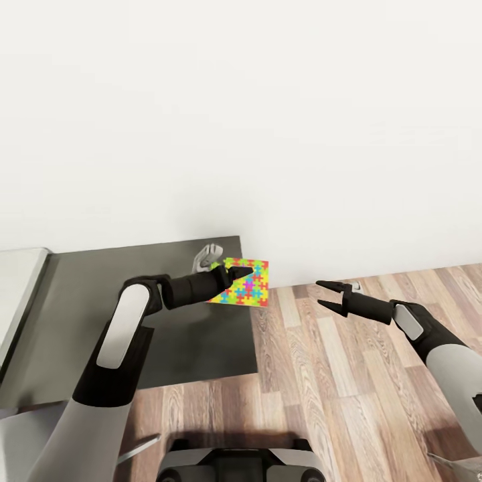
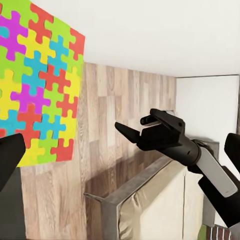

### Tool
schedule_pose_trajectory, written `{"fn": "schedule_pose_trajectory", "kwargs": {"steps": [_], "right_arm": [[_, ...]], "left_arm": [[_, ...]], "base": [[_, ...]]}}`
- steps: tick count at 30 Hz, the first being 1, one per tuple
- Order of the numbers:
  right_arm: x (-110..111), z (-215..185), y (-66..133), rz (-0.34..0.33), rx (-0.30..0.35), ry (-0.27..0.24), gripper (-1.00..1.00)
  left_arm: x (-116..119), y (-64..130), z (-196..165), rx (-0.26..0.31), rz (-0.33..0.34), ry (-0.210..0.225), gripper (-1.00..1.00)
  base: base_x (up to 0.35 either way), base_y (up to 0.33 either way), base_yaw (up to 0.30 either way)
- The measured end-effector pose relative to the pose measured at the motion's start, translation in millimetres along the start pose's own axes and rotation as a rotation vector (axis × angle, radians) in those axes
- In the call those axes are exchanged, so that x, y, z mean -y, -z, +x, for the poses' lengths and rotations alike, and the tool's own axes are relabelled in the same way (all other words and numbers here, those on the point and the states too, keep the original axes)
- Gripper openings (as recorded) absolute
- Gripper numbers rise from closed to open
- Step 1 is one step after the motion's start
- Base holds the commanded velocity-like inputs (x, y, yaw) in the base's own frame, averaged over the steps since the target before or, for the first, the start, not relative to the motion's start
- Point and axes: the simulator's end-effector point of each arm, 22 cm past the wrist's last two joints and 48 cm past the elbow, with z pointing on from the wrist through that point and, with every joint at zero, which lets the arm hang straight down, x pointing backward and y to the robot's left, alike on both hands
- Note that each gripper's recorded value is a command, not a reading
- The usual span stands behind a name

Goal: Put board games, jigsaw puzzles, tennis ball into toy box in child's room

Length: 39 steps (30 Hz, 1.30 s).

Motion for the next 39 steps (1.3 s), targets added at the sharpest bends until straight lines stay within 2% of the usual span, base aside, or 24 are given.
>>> {"fn": "schedule_pose_trajectory", "kwargs": {"steps": [25, 39], "right_arm": [[-0.5, 1.2, -2.0, -0.003, -0.002, 0.0, 1.0], [-0.2, 1.9, -2.4, -0.003, -0.003, -0.001, 1.0]], "left_arm": [[-6.0, 0.9, 3.0, 0.0, -0.005, 0.013, 1.0], [3.8, 3.0, 0.5, 0.005, 0.046, 0.022, 1.0]], "base": [[0.0, -0.054, 0.0], [0.0, -0.003, 0.101]]}}
